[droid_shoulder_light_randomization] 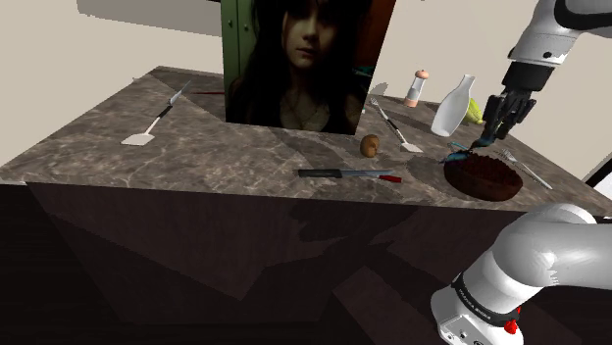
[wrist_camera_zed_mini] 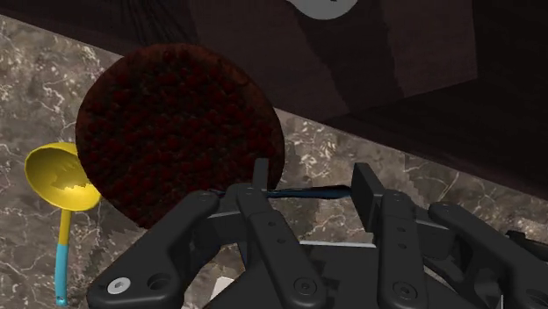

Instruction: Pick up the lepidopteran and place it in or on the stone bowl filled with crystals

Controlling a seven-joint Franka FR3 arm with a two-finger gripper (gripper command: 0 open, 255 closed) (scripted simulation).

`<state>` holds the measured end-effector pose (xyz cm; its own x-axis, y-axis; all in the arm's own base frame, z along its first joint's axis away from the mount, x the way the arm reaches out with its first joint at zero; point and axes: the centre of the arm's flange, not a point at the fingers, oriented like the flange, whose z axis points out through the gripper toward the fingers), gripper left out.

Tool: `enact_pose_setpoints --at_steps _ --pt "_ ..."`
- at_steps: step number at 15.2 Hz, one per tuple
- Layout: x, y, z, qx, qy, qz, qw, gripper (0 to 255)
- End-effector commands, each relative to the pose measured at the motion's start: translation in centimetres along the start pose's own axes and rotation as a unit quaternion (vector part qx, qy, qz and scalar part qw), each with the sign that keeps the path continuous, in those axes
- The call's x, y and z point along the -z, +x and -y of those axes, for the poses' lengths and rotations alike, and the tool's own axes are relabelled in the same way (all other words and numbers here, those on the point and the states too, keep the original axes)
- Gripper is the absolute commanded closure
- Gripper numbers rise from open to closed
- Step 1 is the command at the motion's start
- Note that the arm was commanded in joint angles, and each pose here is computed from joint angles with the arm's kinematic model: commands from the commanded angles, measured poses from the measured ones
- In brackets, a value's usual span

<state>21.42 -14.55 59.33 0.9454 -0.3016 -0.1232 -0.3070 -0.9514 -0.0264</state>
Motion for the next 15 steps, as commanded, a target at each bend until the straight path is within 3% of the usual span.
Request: enact_pose_setpoints --at_steps 1,7,15 --pt "0.2 -1.3 -2.3 0.000 0.000 0.000 1.0000 255" --pt "0.4 -5.0 -10.0 0.000 0.000 0.000 1.0000 255" --pt "-3.8 -4.5 -10.1 0.000 0.000 0.000 1.0000 255"
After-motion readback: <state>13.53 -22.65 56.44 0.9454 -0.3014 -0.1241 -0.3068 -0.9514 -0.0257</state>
